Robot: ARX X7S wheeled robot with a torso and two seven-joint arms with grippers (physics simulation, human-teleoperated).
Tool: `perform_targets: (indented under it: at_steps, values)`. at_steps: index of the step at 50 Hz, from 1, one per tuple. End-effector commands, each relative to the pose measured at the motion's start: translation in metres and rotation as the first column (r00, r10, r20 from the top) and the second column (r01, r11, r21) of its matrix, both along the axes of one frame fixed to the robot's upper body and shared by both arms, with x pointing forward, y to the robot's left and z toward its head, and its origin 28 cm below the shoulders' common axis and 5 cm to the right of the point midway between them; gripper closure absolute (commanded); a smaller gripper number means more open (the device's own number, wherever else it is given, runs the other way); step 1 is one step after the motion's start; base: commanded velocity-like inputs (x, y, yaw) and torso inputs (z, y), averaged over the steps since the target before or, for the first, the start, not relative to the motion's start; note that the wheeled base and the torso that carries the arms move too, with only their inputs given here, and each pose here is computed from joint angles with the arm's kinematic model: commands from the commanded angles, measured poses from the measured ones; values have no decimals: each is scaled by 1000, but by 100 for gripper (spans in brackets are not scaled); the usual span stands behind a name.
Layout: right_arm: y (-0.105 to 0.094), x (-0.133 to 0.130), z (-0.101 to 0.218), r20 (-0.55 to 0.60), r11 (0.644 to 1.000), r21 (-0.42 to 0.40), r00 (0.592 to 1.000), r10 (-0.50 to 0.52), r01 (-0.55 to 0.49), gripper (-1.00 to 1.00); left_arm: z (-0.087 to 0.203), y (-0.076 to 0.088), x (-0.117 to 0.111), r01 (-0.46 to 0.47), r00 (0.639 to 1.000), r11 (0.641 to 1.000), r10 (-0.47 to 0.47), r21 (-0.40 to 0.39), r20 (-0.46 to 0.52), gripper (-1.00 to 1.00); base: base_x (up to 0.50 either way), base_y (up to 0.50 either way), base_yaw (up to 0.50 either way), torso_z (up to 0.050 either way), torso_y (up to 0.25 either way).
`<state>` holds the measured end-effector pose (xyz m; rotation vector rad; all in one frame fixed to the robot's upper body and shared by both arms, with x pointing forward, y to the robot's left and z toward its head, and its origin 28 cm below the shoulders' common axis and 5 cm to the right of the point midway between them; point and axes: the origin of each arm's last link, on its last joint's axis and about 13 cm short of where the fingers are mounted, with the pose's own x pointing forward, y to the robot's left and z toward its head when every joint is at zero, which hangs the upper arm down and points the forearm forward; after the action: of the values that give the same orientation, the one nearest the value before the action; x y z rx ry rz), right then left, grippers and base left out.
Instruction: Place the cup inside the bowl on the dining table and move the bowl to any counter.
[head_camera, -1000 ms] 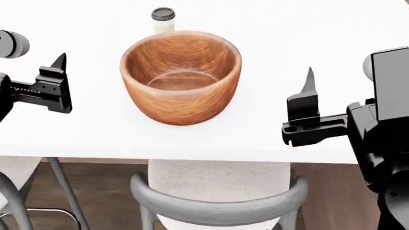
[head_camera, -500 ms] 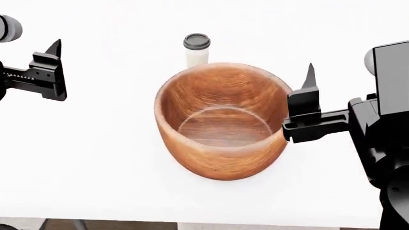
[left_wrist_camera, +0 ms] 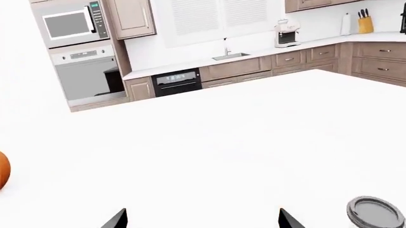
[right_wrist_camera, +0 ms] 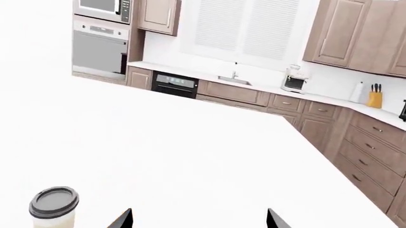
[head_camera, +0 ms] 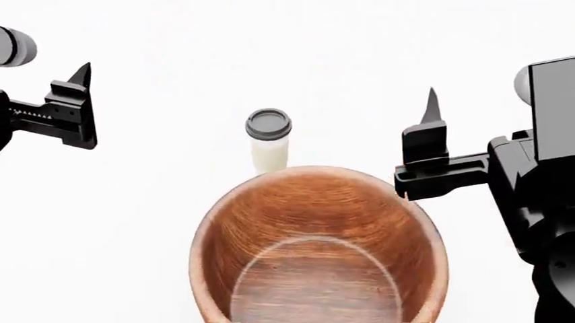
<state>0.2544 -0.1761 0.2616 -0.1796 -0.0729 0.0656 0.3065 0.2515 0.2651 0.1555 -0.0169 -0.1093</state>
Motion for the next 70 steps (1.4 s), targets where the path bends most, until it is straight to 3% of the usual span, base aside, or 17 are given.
perform_targets:
  at_steps: [1,18,20,21,29,38,48,57,70]
  values:
    - [0,0,0,-4,1000,21,1000,12,-12,-100,-2,0,-1,5,1000,1000,-5,4,-9,-100,500,5,0,0,0]
    - [1,1,2,-88,992,63,989,115,-110,-100,-9,1,-1,7,1000,1000,-7,3,-30,-100,97,2,0,0,1]
    - [3,18,21,-96,986,84,984,150,-142,-100,-10,-1,0,6,999,1000,-6,1,-32,-100,0,0,0,0,0]
    - [5,22,23,-97,979,139,982,161,-147,-100,-10,0,0,5,999,1000,-5,0,-33,-100,0,0,0,0,0]
    - [21,57,20,-174,958,142,947,272,-249,-100,-17,2,-5,22,999,1000,-22,-1,-43,-100,0,0,0,0,0]
    - [43,101,10,-275,927,83,886,374,-365,-100,-22,8,-9,19,998,1000,-21,-23,-53,-100,0,0,0,0,0]
    - [56,139,0,-337,911,113,847,411,-397,-100,-22,7,-8,18,998,999,-20,-34,-58,-100,0,0,0,0,0]
    - [67,164,-12,-379,898,123,817,436,-422,-100,-24,8,-8,15,998,999,-18,-36,-63,-100,0,0,0,0,0]
    - [88,176,-31,-409,864,155,765,497,-478,-100,-28,12,-8,21,997,999,-23,-33,-74,-100,0,0,0,0,0]
